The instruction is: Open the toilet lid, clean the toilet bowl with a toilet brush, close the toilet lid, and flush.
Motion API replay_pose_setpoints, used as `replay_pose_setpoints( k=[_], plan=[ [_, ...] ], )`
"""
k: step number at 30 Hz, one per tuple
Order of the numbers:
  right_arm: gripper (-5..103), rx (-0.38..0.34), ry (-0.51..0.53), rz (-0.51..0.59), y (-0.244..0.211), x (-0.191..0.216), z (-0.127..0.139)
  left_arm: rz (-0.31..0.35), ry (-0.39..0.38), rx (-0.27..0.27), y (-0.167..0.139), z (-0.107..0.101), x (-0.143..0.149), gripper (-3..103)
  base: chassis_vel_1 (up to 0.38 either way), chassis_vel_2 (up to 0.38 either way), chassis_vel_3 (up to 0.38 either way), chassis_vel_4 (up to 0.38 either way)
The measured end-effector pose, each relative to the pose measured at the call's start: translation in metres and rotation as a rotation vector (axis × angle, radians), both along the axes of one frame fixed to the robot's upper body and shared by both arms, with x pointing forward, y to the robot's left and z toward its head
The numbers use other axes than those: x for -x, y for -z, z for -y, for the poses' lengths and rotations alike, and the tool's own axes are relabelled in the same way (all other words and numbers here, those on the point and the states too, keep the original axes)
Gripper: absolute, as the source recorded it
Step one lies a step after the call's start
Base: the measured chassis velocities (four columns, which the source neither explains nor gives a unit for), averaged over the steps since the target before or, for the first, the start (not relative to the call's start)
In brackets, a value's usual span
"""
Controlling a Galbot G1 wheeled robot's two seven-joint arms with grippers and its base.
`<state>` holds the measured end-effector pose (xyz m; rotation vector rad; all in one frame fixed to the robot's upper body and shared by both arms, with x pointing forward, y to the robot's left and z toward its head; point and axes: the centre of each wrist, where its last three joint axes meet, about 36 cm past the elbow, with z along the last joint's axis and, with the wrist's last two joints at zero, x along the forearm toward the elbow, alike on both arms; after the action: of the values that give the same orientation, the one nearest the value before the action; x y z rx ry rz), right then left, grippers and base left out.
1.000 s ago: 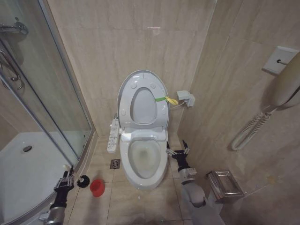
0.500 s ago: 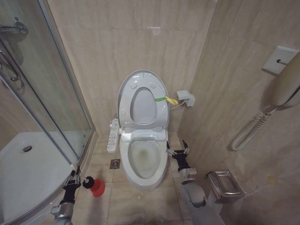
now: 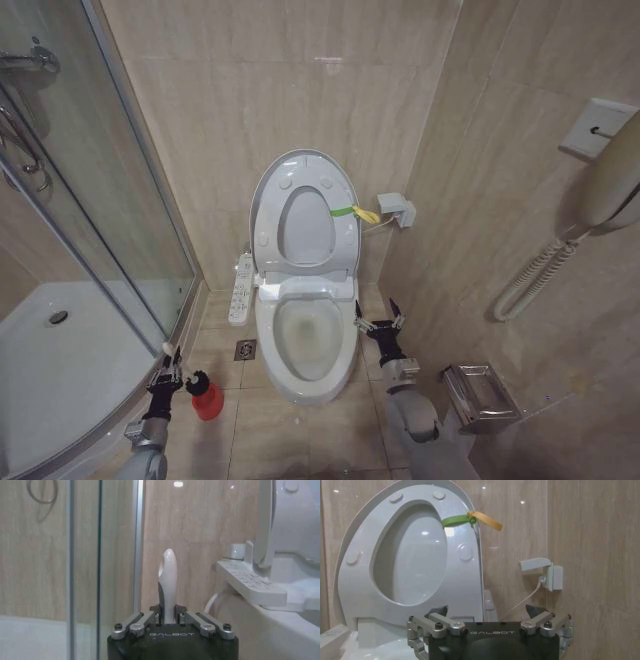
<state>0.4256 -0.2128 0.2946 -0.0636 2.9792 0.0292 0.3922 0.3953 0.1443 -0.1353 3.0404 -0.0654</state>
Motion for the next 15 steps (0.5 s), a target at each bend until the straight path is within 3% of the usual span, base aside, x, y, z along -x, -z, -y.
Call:
replay_pose_setpoints(
  k=[15],
  plan=[
    [100,0.0,0.0,0.0,0.0,0.0,0.0,-0.085,0.005,0.011,0.013,0.002,-0.005,18,0.0,0.0,0.0,0.0]
  ],
)
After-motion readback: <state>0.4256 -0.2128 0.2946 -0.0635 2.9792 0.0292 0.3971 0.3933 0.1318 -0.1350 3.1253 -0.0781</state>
